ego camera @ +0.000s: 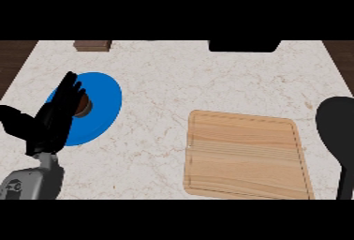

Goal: Pick the lemon from the cutting board and place it in the pan

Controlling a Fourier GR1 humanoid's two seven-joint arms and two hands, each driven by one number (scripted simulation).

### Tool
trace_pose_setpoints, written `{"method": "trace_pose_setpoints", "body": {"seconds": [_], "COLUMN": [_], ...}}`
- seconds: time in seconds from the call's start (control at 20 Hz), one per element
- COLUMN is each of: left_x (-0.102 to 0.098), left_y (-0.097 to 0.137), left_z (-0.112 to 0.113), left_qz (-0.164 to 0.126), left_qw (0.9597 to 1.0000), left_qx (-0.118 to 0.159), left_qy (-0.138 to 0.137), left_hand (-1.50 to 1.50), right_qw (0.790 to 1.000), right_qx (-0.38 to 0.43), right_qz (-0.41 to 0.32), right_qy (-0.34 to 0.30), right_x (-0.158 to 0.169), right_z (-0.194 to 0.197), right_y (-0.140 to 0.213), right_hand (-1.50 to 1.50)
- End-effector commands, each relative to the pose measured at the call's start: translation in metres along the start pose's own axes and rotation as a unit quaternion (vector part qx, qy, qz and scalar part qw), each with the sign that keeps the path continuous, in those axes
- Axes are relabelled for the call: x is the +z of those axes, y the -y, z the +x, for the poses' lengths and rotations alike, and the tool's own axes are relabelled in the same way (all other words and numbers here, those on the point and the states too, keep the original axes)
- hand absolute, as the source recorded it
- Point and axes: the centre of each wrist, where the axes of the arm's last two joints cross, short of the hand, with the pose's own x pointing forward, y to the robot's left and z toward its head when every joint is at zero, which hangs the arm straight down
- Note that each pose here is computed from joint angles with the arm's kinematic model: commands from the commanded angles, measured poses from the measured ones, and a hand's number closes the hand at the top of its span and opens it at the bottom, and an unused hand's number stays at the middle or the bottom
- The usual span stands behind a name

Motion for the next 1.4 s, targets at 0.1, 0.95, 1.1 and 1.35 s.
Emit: {"method": "trace_pose_setpoints", "body": {"seconds": [0.1, 0.95, 1.1, 1.35], "left_x": [0.003, -0.001, 0.008, 0.009], "left_y": [-0.015, -0.014, -0.015, -0.025], "left_z": [-0.003, -0.010, -0.011, -0.006], "left_qz": [0.001, 0.018, 0.016, 0.030], "left_qw": [1.0000, 0.9998, 0.9998, 0.9995], "left_qx": [-0.001, -0.003, -0.007, 0.002], "left_qy": [0.003, -0.001, -0.005, -0.011], "left_hand": [0.00, 0.00, 0.00, 0.00], "right_qw": [0.993, 0.949, 0.926, 0.904], "right_qx": [-0.029, -0.302, -0.361, -0.418], "right_qz": [0.044, -0.024, -0.032, -0.035], "right_qy": [-0.109, -0.090, -0.104, -0.078], "right_x": [0.007, 0.002, 0.007, 0.044], "right_z": [-0.044, -0.087, -0.128, -0.188], "right_y": [-0.027, -0.014, 0.002, 0.014], "right_hand": [1.50, -1.50, -1.50, -1.50]}}
